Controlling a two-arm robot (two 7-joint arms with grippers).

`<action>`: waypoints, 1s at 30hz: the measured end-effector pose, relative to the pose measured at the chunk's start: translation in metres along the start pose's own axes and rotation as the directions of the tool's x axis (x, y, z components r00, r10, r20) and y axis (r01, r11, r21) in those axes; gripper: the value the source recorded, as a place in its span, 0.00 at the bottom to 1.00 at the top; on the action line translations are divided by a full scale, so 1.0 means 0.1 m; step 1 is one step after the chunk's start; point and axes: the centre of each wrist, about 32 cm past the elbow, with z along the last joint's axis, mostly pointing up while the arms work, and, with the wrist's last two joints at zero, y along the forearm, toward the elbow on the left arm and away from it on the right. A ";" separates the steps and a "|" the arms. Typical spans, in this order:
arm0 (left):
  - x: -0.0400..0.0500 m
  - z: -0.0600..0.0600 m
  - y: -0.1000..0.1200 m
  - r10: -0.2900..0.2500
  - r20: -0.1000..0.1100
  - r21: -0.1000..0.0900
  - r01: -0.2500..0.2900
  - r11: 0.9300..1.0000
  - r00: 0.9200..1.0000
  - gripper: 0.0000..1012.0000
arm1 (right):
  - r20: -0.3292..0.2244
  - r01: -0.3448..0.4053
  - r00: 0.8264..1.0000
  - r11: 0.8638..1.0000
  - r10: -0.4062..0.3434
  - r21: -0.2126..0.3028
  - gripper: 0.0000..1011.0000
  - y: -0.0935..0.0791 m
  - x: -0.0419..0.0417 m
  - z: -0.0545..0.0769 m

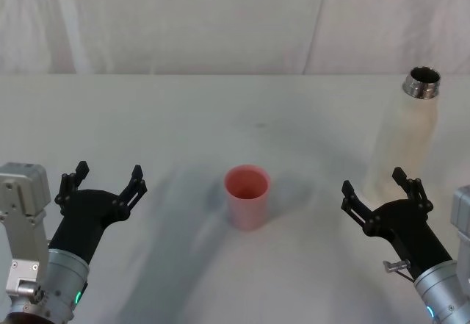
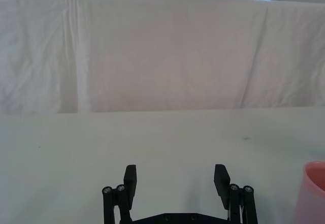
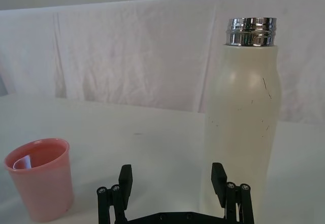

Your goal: Grasp the thermos with one hand and pour water into the cup lid.

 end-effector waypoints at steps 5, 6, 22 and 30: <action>0.000 0.00 0.00 0.000 0.000 0.000 0.000 1.000 1.000 0.99 | 0.000 0.001 1.000 1.000 -0.001 0.000 0.99 0.00 0.001 0.00; 0.000 0.00 0.00 0.000 0.000 0.000 0.000 1.000 1.000 0.99 | 0.000 0.001 1.000 1.000 -0.001 0.000 0.99 0.00 0.001 0.00; 0.000 0.00 0.00 0.000 0.000 0.000 0.000 1.000 1.000 0.99 | 0.000 0.001 1.000 1.000 -0.001 0.000 0.99 0.00 0.001 0.00; 0.000 0.00 0.00 0.000 0.000 0.000 0.000 1.000 1.000 0.99 | 0.000 0.001 1.000 1.000 -0.001 0.000 0.99 0.00 0.001 0.00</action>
